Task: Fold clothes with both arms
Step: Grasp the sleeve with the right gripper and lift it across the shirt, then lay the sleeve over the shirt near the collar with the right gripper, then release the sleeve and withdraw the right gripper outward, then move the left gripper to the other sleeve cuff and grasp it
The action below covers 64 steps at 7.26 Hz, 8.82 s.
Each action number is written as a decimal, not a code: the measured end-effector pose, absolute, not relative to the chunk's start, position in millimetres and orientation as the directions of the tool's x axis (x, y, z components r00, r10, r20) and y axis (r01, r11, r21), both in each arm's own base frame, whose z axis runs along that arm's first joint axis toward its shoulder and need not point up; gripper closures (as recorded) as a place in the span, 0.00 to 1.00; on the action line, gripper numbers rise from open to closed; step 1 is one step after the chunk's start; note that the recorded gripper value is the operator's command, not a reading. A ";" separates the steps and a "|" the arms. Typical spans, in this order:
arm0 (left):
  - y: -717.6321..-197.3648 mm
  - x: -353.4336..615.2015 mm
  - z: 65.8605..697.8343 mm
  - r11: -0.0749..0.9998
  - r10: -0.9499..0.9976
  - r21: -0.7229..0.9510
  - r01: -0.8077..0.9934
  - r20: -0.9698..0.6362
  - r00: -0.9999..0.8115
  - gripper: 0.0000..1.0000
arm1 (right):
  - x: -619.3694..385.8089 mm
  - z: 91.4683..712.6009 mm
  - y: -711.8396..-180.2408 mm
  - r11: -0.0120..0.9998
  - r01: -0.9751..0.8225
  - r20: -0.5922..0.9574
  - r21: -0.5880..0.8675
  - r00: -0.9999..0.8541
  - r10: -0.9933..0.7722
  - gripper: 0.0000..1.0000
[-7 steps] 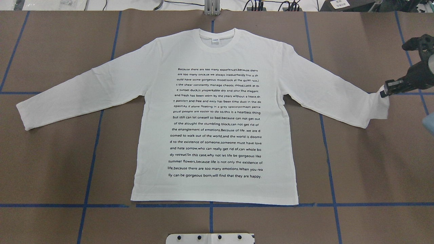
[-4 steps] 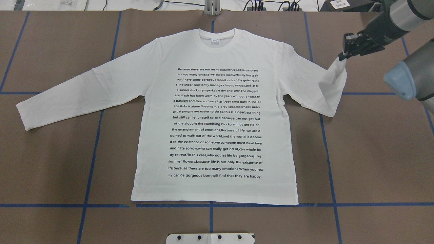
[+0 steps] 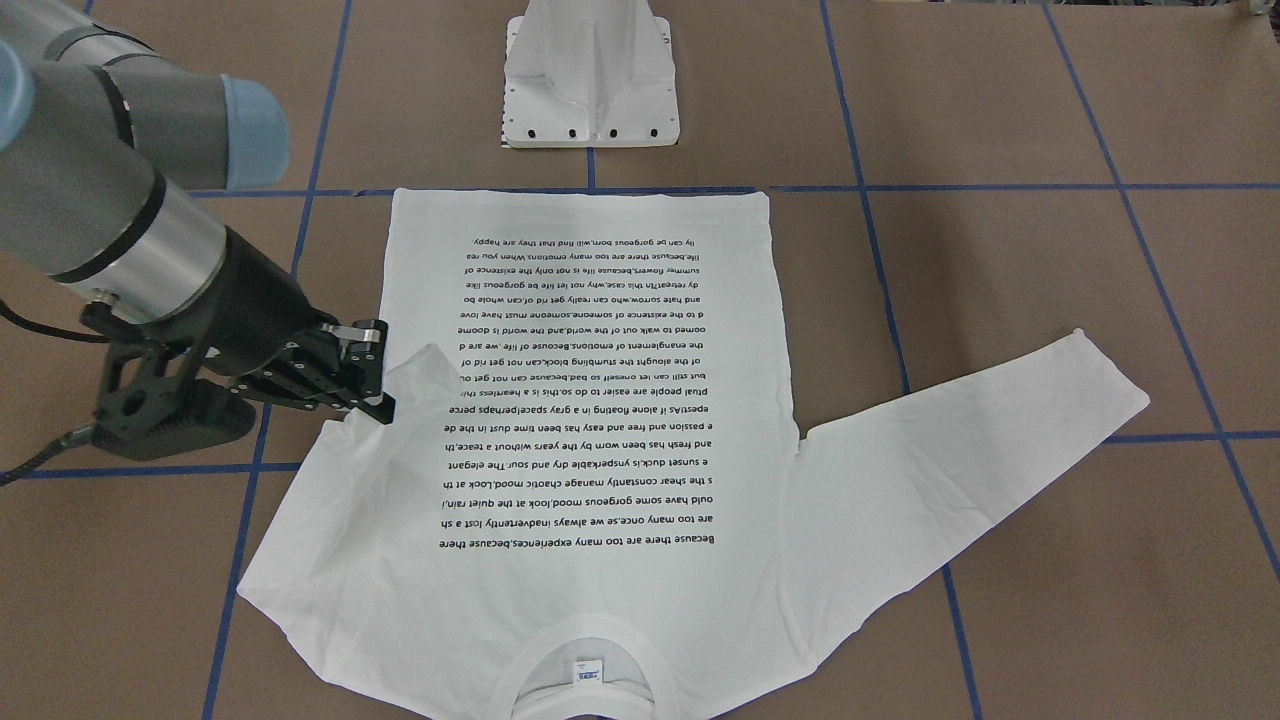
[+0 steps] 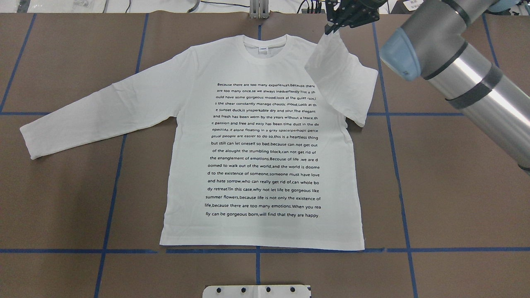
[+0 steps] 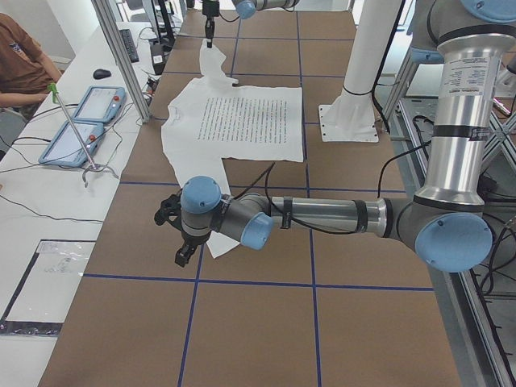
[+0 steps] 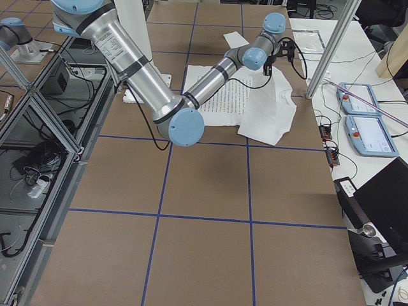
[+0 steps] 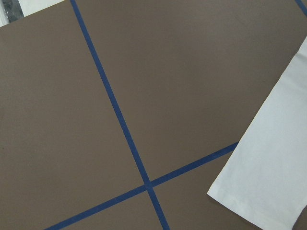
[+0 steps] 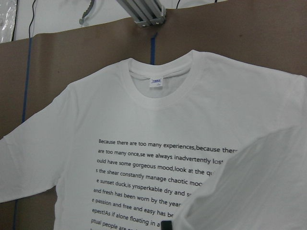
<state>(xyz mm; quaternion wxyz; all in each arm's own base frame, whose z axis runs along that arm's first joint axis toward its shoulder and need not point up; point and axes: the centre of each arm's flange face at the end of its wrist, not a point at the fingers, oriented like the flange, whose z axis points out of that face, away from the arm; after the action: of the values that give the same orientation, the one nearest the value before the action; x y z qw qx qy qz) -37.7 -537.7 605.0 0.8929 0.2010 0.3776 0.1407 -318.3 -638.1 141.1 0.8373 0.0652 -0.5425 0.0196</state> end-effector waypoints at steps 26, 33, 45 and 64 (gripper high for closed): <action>-501.1 160.9 603.4 0.963 -0.148 0.018 0.268 -0.794 0.589 0.01 | -298.9 222.2 -644.1 1.000 0.001 0.643 0.005 0.766 -0.004 0.00; -494.8 179.7 679.0 0.973 -0.053 0.118 0.200 -0.725 0.687 0.09 | -190.5 326.1 -619.7 0.993 0.110 0.655 0.048 0.747 -0.114 0.00; -495.1 185.9 680.1 0.973 -0.036 0.130 0.189 -0.729 0.683 0.48 | -188.3 322.8 -615.5 0.992 0.107 0.655 0.060 0.746 -0.121 0.00; -489.5 198.1 680.5 0.978 -0.032 0.119 0.173 -0.730 0.683 0.80 | -180.3 334.7 -613.5 0.994 0.098 0.655 0.042 0.749 -0.102 0.00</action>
<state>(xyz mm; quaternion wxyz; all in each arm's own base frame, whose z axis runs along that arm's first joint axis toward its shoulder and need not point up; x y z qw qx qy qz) 198.1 -489.5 680.5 0.9130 0.0892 0.3942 -0.0560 -180.3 -613.5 334.7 0.9350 0.0025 -0.3505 -0.0536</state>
